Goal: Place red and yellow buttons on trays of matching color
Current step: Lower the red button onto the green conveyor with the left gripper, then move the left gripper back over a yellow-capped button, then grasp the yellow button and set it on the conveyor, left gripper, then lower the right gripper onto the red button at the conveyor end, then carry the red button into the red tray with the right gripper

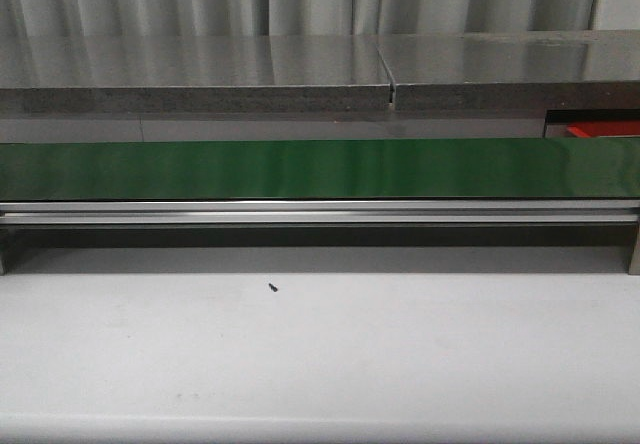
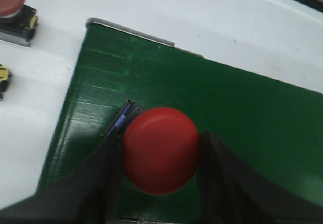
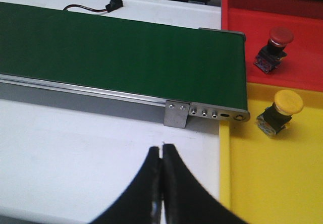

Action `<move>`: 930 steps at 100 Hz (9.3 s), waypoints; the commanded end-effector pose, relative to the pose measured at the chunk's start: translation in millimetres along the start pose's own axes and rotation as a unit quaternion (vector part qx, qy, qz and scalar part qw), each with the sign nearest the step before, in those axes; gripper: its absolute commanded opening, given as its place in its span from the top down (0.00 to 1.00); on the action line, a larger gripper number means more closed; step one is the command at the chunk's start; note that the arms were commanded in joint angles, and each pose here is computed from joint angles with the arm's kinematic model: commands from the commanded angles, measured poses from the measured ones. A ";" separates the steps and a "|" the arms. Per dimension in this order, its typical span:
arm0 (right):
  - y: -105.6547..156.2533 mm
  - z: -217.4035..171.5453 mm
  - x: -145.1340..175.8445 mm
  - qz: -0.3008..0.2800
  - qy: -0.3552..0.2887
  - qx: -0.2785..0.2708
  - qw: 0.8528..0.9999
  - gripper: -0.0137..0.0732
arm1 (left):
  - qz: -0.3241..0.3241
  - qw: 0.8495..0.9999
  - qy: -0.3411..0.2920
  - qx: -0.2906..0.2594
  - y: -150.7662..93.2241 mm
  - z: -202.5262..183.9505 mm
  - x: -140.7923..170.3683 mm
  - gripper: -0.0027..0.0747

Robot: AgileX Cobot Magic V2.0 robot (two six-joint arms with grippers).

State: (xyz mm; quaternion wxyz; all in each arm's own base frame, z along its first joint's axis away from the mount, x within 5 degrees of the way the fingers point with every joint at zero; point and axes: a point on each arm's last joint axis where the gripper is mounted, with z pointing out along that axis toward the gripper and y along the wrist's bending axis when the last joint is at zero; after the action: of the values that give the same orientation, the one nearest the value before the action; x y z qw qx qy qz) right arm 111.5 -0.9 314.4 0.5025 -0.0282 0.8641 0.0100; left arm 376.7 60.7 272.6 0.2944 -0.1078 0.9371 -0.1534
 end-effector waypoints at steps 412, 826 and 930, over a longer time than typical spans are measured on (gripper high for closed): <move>-0.9 -4.8 -12.1 0.001 -0.042 0.007 0.999 0.92 | -0.040 0.983 -0.159 -0.083 67.1 -78.3 -55.0 0.84; -17.7 72.2 -34.4 0.023 0.059 -0.003 0.998 0.12 | 0.176 0.894 -0.399 0.097 -56.2 -176.4 239.7 0.99; -26.9 257.7 -91.9 -0.017 0.178 -0.059 0.982 0.68 | 0.176 0.894 -0.399 0.097 -56.2 -176.4 239.7 0.99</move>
State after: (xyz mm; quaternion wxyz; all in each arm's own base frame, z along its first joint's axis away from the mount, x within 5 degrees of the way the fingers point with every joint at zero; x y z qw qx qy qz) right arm 382.5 -11.7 239.7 0.3011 -0.0703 0.9496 0.0517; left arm 86.6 -24.1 293.1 0.6527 0.0519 0.7441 -0.1322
